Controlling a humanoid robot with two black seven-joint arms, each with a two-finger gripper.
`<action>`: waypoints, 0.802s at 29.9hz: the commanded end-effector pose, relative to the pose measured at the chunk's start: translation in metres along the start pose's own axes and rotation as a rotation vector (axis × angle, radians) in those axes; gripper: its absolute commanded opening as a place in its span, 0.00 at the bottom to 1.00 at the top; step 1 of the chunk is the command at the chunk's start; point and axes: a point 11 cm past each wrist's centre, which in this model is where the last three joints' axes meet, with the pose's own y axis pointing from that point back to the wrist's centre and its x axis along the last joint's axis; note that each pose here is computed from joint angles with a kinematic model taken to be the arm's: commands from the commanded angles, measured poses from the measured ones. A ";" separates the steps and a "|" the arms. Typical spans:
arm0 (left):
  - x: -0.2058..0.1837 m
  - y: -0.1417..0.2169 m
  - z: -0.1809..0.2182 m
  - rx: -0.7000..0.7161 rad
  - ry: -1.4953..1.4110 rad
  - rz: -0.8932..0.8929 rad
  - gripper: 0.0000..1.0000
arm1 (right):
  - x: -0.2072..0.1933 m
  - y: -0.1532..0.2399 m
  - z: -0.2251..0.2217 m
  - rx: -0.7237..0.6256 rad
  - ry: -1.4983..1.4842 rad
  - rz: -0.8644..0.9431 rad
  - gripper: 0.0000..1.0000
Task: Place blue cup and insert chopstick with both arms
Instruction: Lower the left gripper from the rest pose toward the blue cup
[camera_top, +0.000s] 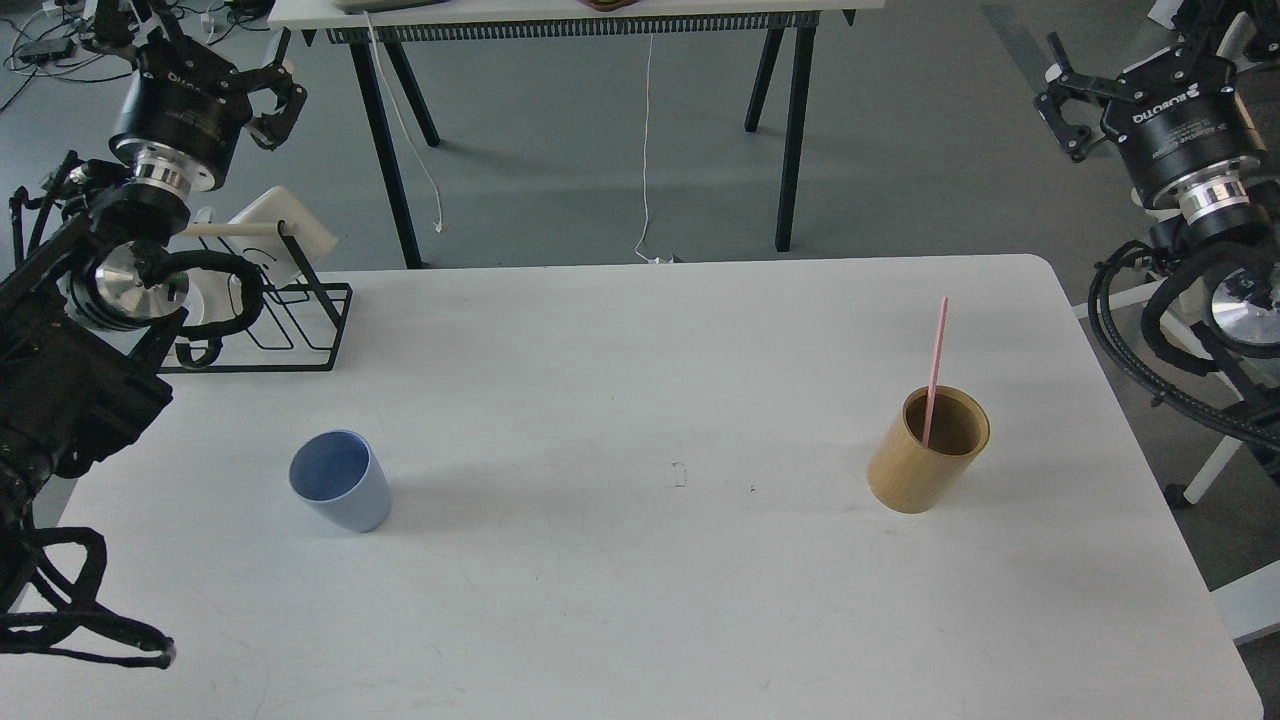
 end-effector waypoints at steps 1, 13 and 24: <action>0.000 0.000 0.000 0.001 0.001 0.001 1.00 | 0.001 0.001 0.000 0.003 -0.002 0.003 0.99; -0.016 -0.002 0.006 0.043 -0.046 -0.081 1.00 | 0.005 0.004 -0.006 0.015 0.007 0.012 0.99; -0.050 0.047 0.041 0.302 -0.638 -0.412 0.99 | 0.018 0.016 -0.003 0.015 0.001 0.045 0.99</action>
